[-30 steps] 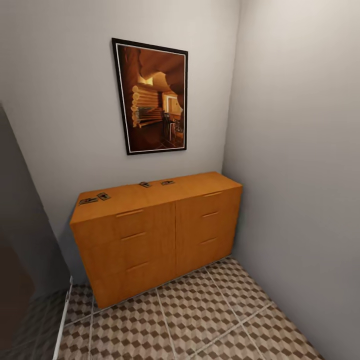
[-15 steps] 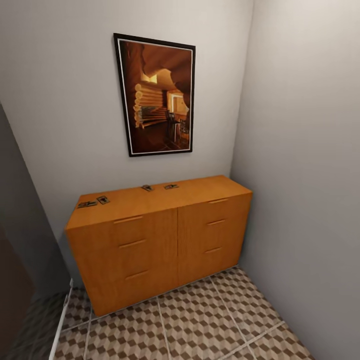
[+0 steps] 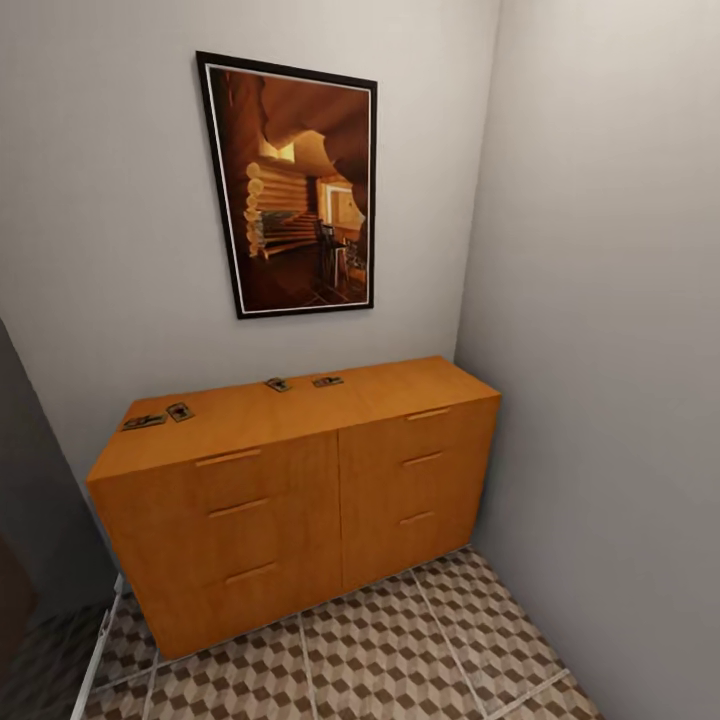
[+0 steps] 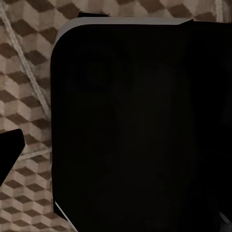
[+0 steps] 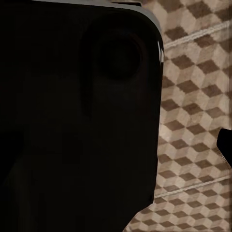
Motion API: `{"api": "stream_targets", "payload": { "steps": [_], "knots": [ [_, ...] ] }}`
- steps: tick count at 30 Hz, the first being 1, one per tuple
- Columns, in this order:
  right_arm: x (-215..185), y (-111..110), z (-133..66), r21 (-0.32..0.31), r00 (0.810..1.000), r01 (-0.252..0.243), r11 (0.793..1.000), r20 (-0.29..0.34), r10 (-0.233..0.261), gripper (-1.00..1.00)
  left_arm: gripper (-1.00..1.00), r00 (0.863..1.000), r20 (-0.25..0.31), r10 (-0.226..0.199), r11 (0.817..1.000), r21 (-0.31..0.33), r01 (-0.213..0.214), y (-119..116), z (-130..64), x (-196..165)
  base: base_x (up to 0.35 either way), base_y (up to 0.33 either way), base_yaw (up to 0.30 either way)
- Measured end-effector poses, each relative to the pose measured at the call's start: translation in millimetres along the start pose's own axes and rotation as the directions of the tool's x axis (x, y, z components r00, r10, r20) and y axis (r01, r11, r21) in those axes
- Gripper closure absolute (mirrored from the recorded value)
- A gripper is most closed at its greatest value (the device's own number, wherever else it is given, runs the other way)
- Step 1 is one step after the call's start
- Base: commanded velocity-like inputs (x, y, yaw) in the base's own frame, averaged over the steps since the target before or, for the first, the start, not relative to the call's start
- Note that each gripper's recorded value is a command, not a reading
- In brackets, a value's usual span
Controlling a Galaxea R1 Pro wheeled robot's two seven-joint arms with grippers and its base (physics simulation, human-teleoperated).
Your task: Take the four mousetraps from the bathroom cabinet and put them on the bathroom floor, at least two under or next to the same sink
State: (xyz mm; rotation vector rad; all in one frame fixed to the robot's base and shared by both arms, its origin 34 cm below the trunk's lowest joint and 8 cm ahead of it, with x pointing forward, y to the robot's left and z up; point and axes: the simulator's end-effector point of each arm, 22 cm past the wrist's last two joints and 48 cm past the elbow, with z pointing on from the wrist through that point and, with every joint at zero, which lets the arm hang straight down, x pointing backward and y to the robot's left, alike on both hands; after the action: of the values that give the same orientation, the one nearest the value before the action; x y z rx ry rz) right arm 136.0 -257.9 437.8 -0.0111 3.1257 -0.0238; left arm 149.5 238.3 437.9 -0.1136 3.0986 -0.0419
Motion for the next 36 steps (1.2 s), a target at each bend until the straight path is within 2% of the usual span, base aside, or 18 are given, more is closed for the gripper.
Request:
{"api": "stream_targets", "payload": {
  "steps": [7, 21, 36],
  "knots": [
    [-0.2, 0.9, 0.0, -0.001, 1.000, 0.003, 1.000, 0.000, -0.003, -1.00, -1.00, 1.000, 0.000, 0.000, 1.000, 0.000, 0.000, 0.2, 0.0, -0.1, 0.037, -0.025, 0.061],
    [-2.4, 1.3, 0.0, -0.002, 1.000, 0.007, 1.000, 0.010, -0.007, -1.00, -1.00, 1.000, 0.000, 0.000, 1.000, 0.001, 0.000, -0.6, 0.0, 0.0, 0.002, -0.002, 0.242],
    [-2.4, 1.0, 0.0, -0.001, 1.000, 0.005, 1.000, 0.011, -0.005, -1.00, -1.00, 1.000, 0.000, 0.000, 1.000, 0.001, 0.000, -0.6, 0.0, 0.1, 0.000, 0.000, 0.031]
  ]
}}
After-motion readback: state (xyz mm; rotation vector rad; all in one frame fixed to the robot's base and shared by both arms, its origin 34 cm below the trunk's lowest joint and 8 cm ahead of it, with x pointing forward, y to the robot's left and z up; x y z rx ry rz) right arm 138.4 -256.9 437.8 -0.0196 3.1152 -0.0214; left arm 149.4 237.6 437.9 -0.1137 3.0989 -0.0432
